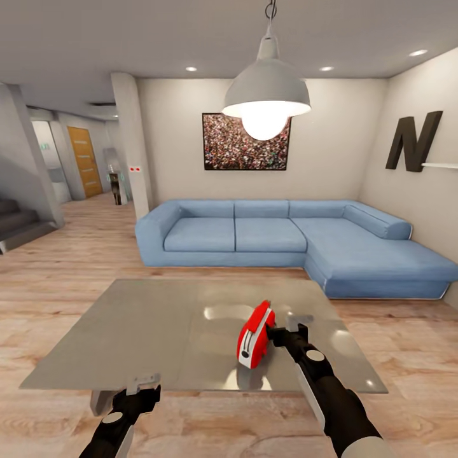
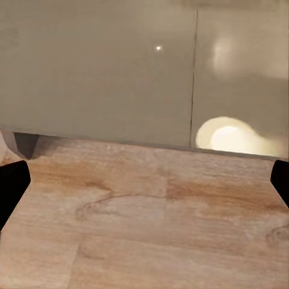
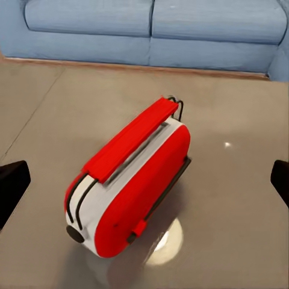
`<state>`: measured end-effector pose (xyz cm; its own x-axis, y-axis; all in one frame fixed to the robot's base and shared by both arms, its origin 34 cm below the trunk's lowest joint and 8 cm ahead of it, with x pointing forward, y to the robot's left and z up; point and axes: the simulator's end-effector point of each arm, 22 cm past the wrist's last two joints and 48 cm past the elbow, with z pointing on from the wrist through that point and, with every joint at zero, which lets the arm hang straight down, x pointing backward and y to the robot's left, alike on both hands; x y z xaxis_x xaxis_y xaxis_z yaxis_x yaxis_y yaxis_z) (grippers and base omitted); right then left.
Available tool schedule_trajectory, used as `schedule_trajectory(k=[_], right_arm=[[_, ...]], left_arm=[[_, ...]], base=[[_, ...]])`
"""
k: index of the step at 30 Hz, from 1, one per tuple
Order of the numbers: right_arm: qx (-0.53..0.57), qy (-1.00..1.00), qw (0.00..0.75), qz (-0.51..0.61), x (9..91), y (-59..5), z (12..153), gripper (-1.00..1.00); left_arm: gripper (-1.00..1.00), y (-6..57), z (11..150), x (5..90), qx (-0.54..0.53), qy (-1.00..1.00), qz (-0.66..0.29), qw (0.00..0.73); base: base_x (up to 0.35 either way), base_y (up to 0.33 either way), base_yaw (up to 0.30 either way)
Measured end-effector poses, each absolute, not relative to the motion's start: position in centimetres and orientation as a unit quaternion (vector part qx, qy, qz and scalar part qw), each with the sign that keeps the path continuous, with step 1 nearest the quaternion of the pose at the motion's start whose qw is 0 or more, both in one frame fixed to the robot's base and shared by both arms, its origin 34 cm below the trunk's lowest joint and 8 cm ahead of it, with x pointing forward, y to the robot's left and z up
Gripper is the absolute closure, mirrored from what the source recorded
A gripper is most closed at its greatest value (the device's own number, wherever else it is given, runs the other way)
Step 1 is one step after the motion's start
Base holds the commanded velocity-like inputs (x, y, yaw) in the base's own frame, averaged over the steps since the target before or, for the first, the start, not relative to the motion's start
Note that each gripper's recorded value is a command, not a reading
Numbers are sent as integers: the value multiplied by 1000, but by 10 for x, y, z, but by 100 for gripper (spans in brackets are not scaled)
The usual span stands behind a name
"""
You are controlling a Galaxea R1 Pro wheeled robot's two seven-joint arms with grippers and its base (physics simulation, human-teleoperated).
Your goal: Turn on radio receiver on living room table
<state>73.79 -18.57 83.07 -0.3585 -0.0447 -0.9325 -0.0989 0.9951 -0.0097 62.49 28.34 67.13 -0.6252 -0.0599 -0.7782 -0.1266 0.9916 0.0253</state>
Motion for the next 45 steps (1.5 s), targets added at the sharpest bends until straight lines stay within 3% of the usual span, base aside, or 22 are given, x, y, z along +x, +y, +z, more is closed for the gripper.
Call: schedule_trajectory(k=[15, 45], right_arm=[[-44, 824, 565, 24, 738, -186, 831, -100], [-44, 824, 565, 25, 738, -185, 831, -100]], left_arm=[[-100, 283, 669, 624, -52, 902, 39, 428], [-100, 273, 674, 628, -36, 897, 36, 438]], base=[[275, 125, 0], [24, 4, 0]])
